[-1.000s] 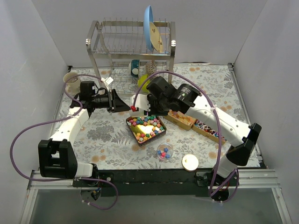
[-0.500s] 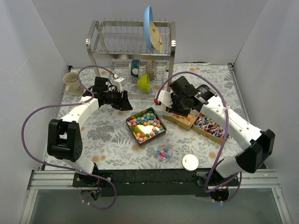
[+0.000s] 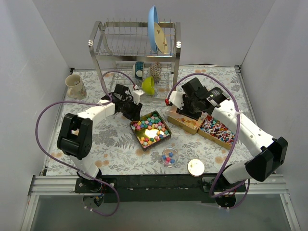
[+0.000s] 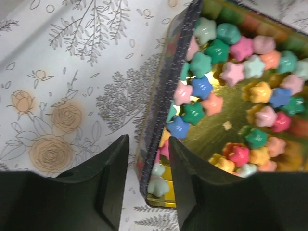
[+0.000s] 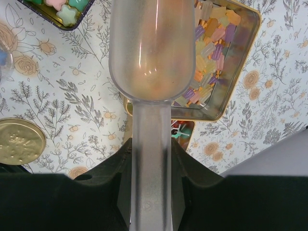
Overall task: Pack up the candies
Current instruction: Adjust the storage box at the center of the board.
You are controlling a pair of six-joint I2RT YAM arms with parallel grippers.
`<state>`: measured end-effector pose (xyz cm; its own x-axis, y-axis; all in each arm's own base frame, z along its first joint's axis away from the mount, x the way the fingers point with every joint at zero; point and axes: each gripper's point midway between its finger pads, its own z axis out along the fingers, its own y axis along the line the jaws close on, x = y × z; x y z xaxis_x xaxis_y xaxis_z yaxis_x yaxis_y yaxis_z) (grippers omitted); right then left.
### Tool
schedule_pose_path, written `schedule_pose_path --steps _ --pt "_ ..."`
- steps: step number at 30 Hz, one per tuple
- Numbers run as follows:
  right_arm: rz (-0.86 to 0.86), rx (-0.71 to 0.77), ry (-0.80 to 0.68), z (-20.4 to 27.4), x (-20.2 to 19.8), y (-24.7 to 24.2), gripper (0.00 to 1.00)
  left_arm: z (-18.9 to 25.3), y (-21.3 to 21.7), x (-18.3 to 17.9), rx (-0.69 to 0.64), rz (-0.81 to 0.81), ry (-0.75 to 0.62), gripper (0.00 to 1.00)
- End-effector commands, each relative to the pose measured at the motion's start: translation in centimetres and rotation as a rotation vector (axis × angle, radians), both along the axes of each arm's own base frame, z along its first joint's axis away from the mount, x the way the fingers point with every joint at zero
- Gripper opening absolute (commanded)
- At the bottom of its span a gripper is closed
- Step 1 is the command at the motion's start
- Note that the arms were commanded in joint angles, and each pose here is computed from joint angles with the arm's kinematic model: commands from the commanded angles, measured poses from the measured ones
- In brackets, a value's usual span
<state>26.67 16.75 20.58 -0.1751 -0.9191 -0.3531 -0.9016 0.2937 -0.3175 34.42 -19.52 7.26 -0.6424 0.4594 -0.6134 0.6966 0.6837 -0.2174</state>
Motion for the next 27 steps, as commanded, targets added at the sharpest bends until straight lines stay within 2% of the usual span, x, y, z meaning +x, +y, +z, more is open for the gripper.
schedule_pose_path --steps 1,6,13,17,19,20,21,24,27 --pt "-0.014 0.049 -0.027 0.8 0.6 0.5 0.01 -0.8 1.3 1.8 0.104 0.018 -0.077 0.34" --pt "-0.006 0.037 -0.005 0.5 0.4 0.5 0.01 -2.4 2.4 1.0 0.157 0.084 -0.004 0.18" --pt "0.032 -0.004 0.013 0.2 1.3 1.6 0.01 -2.0 3.7 -1.2 0.138 0.300 0.076 0.08" --pt "0.079 -0.043 0.002 -0.3 1.8 3.3 0.01 -1.9 4.3 -2.9 0.131 0.374 0.126 0.08" --pt "0.113 -0.073 0.001 -0.8 1.6 4.3 0.01 -1.8 4.3 -3.6 0.122 0.387 0.153 0.13" --pt "0.132 -0.083 -0.003 -0.8 1.5 4.6 0.01 -1.4 3.9 -4.3 0.097 0.388 0.181 0.29" --pt "0.154 -0.091 -0.004 -0.9 1.3 5.2 0.01 -1.1 3.6 -4.6 0.077 0.384 0.193 0.35" --pt "0.204 -0.141 -0.010 -1.4 1.1 6.0 0.01 0.1 2.6 -5.8 0.014 0.361 0.236 0.45" --pt "0.224 -0.232 -0.021 -1.6 1.5 6.3 0.01 1.4 4.1 -4.9 0.012 0.455 0.198 0.46"
